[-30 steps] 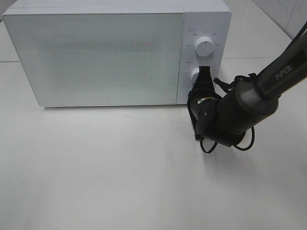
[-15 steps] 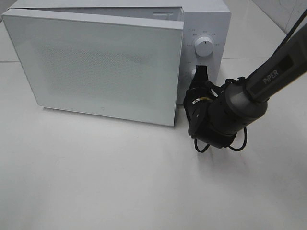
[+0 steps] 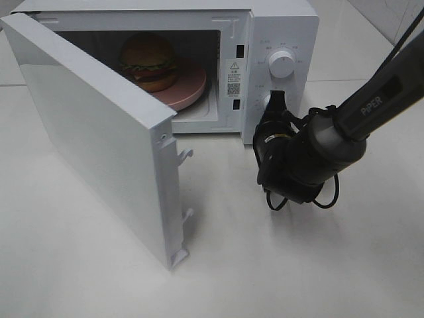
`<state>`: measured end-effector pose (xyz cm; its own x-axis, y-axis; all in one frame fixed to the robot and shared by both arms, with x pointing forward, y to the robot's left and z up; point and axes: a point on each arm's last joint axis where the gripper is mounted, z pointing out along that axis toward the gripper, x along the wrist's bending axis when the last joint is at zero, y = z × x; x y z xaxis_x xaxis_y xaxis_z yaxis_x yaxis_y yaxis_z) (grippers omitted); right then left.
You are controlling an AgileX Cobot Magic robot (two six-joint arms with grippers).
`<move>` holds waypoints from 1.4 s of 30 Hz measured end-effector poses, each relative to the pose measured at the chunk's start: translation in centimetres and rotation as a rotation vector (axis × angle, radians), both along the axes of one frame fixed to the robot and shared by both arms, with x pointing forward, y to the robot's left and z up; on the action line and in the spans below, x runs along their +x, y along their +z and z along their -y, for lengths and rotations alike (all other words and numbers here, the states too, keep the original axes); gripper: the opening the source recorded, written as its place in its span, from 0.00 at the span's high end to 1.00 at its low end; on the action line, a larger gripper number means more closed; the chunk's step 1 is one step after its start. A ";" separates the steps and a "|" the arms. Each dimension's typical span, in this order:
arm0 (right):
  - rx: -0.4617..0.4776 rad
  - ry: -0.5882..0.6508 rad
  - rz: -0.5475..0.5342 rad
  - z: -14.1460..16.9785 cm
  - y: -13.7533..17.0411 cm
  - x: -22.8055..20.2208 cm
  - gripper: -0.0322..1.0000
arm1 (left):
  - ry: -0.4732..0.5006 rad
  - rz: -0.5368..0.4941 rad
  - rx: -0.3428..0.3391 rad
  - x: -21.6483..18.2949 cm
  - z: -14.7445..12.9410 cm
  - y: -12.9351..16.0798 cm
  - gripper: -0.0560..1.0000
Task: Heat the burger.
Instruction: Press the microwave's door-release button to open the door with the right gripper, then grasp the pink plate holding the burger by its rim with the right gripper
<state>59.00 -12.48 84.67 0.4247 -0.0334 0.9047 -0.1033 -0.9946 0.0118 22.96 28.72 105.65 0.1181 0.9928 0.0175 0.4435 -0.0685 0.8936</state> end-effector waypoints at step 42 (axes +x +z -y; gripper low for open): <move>-0.459 0.751 -0.194 1.4 8.8 -7.6 0.96 | 0.000 0.000 0.000 0.0 0.0 0.0 0.03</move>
